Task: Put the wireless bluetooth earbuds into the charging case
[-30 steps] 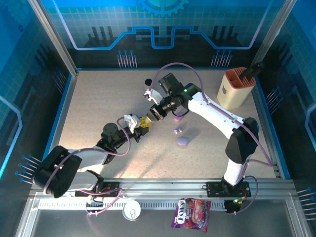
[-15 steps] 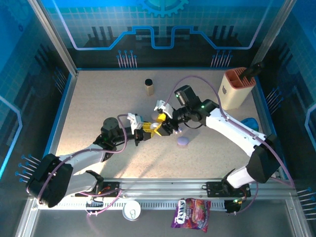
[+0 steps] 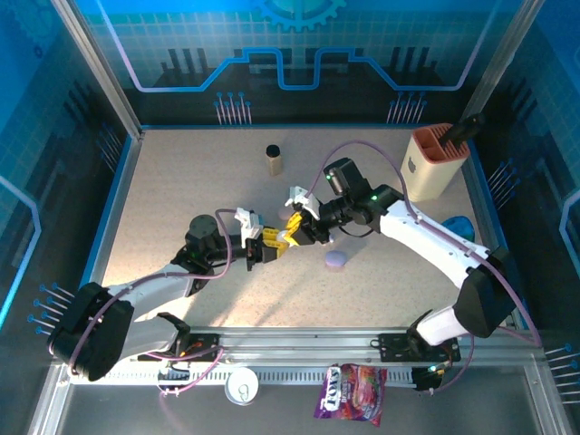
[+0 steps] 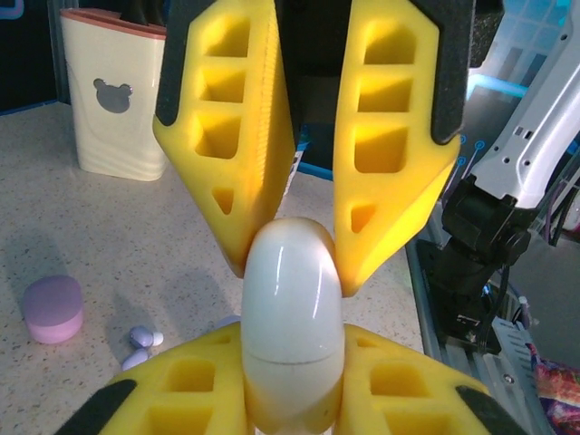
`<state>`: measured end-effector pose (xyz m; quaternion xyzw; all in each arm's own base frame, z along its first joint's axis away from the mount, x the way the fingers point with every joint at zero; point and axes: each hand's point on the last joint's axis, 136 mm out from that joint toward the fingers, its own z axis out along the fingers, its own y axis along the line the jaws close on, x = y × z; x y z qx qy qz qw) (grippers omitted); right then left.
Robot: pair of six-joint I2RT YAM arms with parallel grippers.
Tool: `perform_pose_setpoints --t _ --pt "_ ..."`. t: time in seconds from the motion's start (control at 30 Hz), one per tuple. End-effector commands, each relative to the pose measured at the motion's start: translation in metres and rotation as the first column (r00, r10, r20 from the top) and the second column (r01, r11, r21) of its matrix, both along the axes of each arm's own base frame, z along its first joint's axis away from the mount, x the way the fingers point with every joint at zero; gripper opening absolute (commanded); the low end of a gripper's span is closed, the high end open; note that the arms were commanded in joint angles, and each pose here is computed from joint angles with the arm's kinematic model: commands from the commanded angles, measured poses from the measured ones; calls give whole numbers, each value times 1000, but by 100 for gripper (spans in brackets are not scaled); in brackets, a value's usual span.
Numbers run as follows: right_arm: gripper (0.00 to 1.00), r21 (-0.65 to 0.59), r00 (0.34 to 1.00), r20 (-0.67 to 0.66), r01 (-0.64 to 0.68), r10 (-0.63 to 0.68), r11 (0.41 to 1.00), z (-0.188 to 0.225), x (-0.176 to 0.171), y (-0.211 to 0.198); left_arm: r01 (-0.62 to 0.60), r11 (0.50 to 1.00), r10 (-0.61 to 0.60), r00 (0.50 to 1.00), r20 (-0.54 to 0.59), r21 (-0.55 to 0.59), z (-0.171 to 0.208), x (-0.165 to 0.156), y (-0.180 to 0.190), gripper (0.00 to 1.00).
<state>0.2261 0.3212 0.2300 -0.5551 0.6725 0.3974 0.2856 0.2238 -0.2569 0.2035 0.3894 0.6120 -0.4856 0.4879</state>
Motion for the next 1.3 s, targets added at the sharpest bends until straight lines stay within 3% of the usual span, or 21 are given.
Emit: perform_pose_setpoints --t 0.0,0.1,0.2,0.33,0.5,0.57,0.77,0.87,1.1,1.27 --pt "20 51 999 15 42 -43 998 12 10 -6 20 999 -18 999 45 -39 19 0 -3 34" --pt "20 57 997 0 79 -79 995 10 17 -9 8 999 -6 999 43 -51 20 4 -3 54" --pt "20 63 986 -11 168 -167 984 6 36 -18 1 998 1 999 41 -55 21 6 -3 67" --pt "20 52 919 -63 393 -390 918 -10 77 -48 -91 995 94 994 64 -51 19 18 2 83" --pt "21 -7 699 -235 693 -675 721 -46 128 -109 -217 976 216 975 54 18 4 39 5 91" --pt "22 -91 566 -321 780 -760 619 -71 141 -139 -216 975 212 975 69 57 -3 39 0 94" --pt "23 -250 278 -461 870 -843 424 -135 154 -191 -173 970 162 984 74 174 -25 36 -21 98" --pt "22 -299 200 -483 877 -852 376 -159 156 -201 -158 968 150 987 58 192 -30 36 -28 99" --pt "31 -378 144 -444 864 -884 331 -193 159 -215 -95 958 68 992 109 271 -45 29 -51 99" --pt "55 -366 167 -398 873 -902 323 -178 157 -221 -59 918 21 995 101 392 -68 37 -73 99"
